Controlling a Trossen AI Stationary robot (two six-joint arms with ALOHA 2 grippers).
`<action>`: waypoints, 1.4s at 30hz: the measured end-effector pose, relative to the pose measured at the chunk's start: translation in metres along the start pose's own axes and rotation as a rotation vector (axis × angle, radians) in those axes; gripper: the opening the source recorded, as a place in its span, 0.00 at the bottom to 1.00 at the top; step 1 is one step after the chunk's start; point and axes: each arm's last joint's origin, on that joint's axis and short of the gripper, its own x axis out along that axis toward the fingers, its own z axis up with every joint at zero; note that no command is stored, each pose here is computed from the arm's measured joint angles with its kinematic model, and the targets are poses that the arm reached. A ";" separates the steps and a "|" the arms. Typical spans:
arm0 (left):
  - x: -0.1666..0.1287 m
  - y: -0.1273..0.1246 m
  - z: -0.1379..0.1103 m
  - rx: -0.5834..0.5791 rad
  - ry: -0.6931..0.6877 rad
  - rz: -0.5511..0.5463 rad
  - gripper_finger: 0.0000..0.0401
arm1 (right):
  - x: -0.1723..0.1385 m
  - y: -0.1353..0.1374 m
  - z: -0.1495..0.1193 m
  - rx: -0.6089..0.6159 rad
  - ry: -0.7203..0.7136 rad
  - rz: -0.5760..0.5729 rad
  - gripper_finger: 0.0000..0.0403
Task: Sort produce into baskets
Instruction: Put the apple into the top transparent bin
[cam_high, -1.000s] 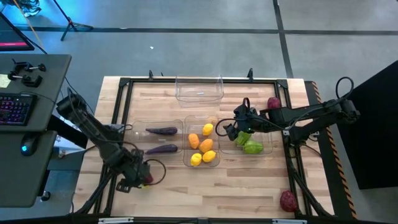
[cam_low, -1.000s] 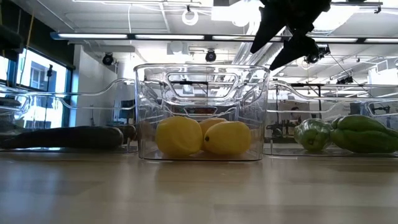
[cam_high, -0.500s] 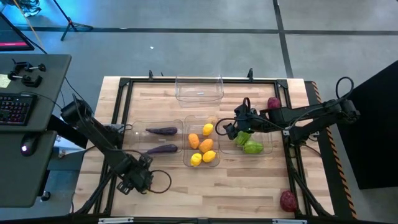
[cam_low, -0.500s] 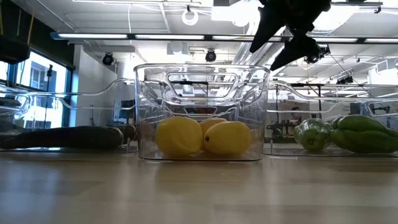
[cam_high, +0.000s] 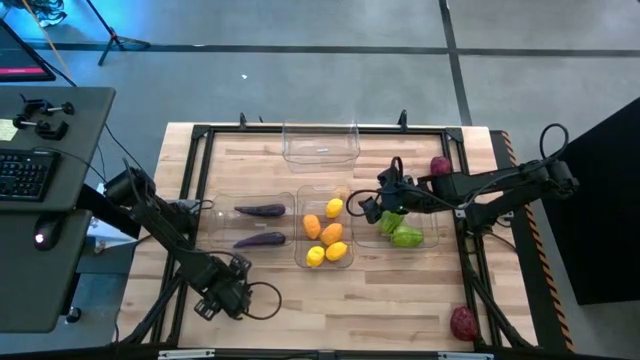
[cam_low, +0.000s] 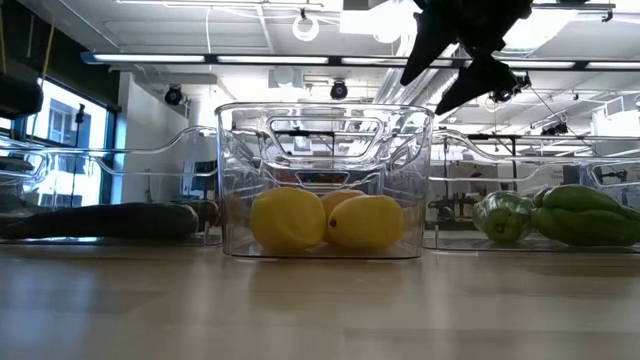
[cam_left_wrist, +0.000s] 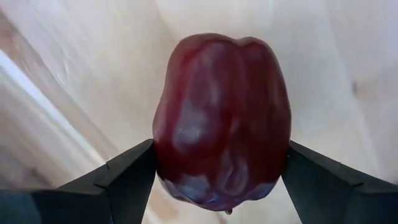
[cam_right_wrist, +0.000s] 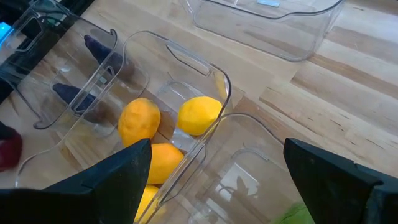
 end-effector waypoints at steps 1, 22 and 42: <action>0.000 0.000 0.002 -0.007 -0.016 0.000 0.75 | 0.000 0.000 0.000 0.000 0.001 -0.001 0.88; -0.014 0.003 0.006 -0.045 -0.135 0.039 0.75 | 0.001 0.015 0.005 -0.059 -0.075 0.115 0.88; -0.009 0.024 0.002 -0.027 -0.108 0.064 0.92 | 0.002 0.013 0.007 -0.056 -0.089 0.101 0.88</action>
